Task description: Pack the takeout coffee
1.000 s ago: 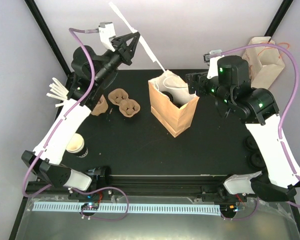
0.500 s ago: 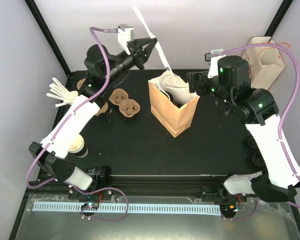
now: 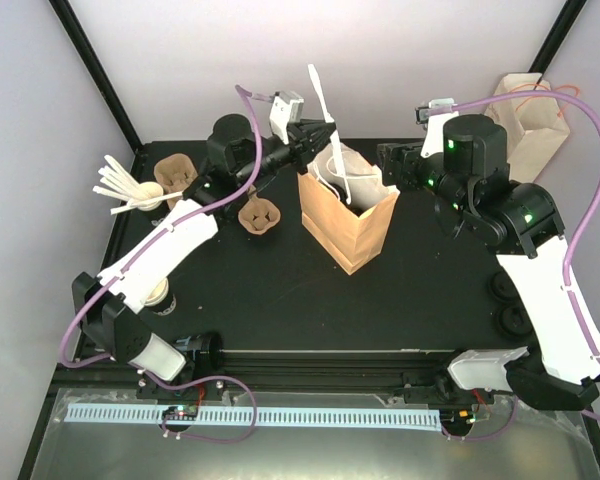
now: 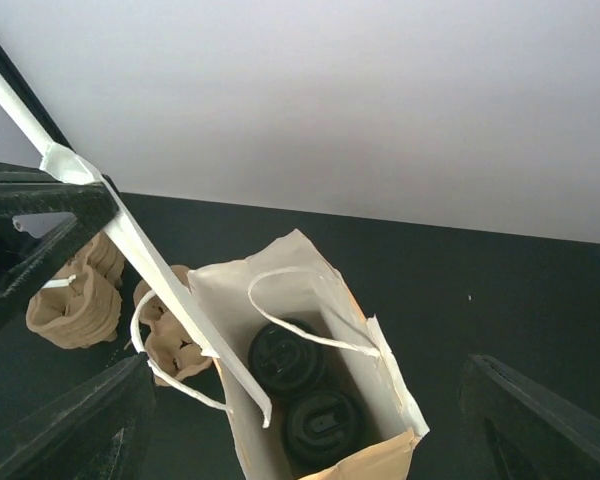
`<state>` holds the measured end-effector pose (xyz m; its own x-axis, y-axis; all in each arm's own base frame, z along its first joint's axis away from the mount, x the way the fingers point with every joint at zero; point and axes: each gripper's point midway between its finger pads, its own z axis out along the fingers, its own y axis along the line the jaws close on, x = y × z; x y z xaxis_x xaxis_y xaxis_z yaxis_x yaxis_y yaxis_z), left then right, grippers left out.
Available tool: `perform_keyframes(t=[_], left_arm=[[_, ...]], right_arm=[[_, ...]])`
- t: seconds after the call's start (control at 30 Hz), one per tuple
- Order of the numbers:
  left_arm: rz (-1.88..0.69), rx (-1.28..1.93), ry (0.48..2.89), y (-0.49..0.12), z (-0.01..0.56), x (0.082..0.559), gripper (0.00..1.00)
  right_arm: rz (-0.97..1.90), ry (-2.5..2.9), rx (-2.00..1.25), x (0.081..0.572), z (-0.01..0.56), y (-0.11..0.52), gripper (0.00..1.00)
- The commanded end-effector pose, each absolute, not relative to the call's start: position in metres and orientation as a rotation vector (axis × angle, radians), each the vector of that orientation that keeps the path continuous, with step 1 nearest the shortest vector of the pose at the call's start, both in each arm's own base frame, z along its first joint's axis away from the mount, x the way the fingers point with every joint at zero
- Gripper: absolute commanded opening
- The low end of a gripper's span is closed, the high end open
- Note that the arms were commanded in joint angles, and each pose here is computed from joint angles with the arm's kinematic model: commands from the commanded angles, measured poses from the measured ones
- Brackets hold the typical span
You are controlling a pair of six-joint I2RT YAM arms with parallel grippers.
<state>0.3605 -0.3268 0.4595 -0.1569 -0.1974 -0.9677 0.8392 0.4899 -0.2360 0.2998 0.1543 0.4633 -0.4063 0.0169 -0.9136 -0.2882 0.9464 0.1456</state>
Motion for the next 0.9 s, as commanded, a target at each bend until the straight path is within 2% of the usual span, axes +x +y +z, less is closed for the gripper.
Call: perform_keyframes(t=[0.0,0.1,0.13,0.17,0.23,0.27,0.57,0.77,0.87], left_arm=[[-1.010,0.605,1.353,-0.336,0.474,0.360,0.06],[-1.017,0.598,1.345,-0.342,0.476,0.363,0.07],[-1.016,0.600,1.351,-0.345,0.475,0.364,0.14],[-1.011,0.598,1.369,-0.347,0.471,0.367,0.35],[-0.980,0.603,1.414,-0.350,0.462,0.373,0.84],[-0.957,0.607,1.431,-0.349,0.460,0.374,0.97],[-0.715,0.523,1.518,-0.295,0.476,0.359,0.99],[-0.621,0.232,1.800,-0.233,0.454,0.368,0.99],[-0.733,0.079,1.968,-0.202,0.423,0.372,0.99]], right_arm=[[0.325,1.925,-0.165,0.299,0.473,0.147,0.86],[0.326,1.925,-0.164,0.299,0.473,0.147,0.85],[0.325,1.928,-0.164,0.299,0.472,0.147,0.85],[0.324,1.927,-0.166,0.299,0.472,0.147,0.85],[0.322,1.928,-0.167,0.300,0.472,0.147,0.85],[0.320,1.929,-0.167,0.300,0.472,0.147,0.85],[0.300,1.991,-0.175,0.313,0.452,0.156,0.91],[0.294,2.176,-0.219,0.330,0.414,0.176,0.92],[0.277,2.277,-0.204,0.339,0.393,0.181,0.92]])
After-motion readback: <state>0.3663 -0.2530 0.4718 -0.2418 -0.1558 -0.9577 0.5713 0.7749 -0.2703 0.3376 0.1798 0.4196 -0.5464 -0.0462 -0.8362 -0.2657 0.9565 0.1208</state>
